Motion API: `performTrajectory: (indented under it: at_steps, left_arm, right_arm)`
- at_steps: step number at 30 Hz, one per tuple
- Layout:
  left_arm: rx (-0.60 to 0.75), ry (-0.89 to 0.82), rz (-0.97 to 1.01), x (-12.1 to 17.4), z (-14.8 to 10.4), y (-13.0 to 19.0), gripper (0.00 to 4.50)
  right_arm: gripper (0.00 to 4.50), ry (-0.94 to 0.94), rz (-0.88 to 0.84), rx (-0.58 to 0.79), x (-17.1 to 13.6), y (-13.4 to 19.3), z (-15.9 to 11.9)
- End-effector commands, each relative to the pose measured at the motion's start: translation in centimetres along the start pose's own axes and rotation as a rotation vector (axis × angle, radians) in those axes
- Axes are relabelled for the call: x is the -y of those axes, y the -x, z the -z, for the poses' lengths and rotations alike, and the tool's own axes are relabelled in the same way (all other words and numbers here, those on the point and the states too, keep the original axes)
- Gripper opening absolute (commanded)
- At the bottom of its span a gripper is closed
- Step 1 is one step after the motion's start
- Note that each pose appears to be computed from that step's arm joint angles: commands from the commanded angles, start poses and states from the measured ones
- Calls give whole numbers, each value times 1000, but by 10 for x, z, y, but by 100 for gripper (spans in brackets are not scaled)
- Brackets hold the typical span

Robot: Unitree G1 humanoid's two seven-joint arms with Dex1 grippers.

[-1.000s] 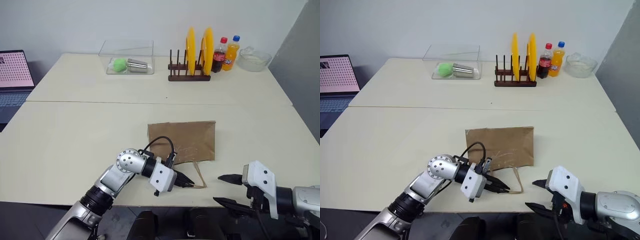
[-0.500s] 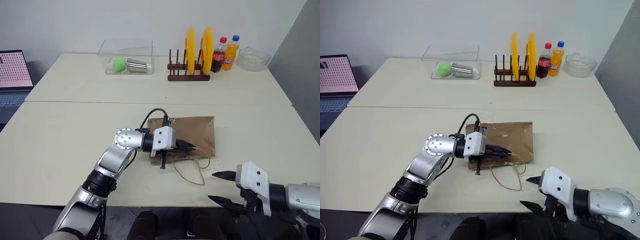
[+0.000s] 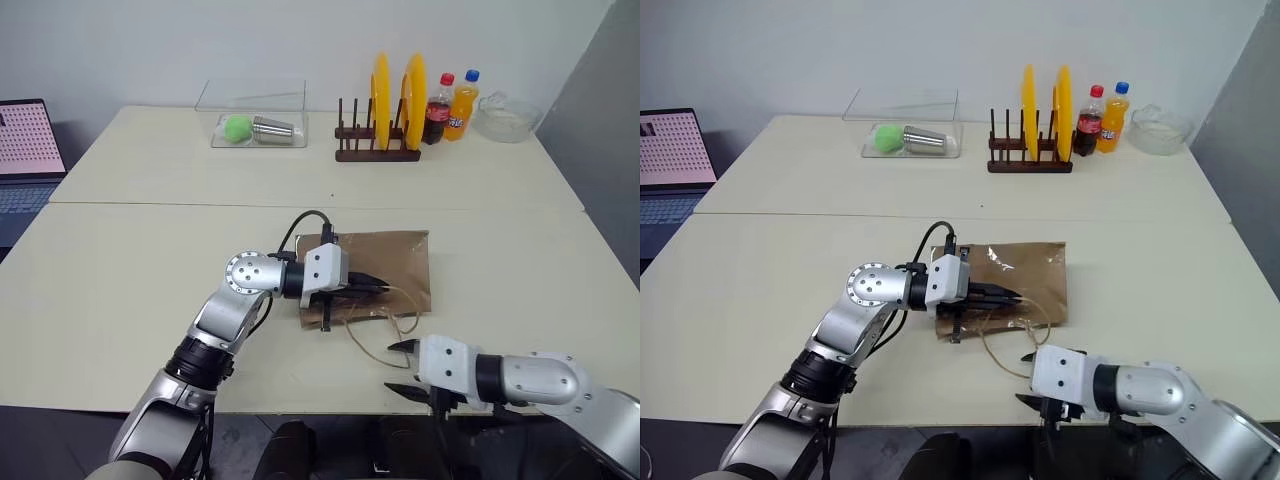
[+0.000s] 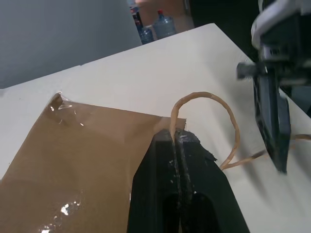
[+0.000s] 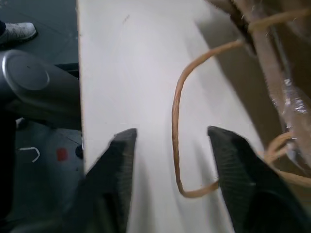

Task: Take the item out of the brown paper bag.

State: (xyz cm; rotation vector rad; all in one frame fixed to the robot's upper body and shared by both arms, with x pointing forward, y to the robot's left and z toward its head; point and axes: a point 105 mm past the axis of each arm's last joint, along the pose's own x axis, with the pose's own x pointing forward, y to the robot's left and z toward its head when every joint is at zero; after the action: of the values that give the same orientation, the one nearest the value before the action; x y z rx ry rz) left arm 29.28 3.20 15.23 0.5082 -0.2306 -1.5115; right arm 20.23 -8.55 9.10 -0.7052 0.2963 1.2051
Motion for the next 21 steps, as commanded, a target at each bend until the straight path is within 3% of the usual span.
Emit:
performTrajectory:
  at_steps: [1,4,14,21]
  left_arm:
    - [44,-59,-38,-12,-19,4,0]
    - [46,-68,-69,-22,-24,7,0]
    - [86,-119,-288,-101,-69,30,0]
    - [83,-159,-349,-128,-83,41,0]
  right_arm:
    - [91,30,-8,-18,1,-5,0]
    - [3,33,-19,-30,0,-10,0]
    - [3,52,-36,-97,0,-23,11]
    - [3,82,-50,-100,1,-25,12]
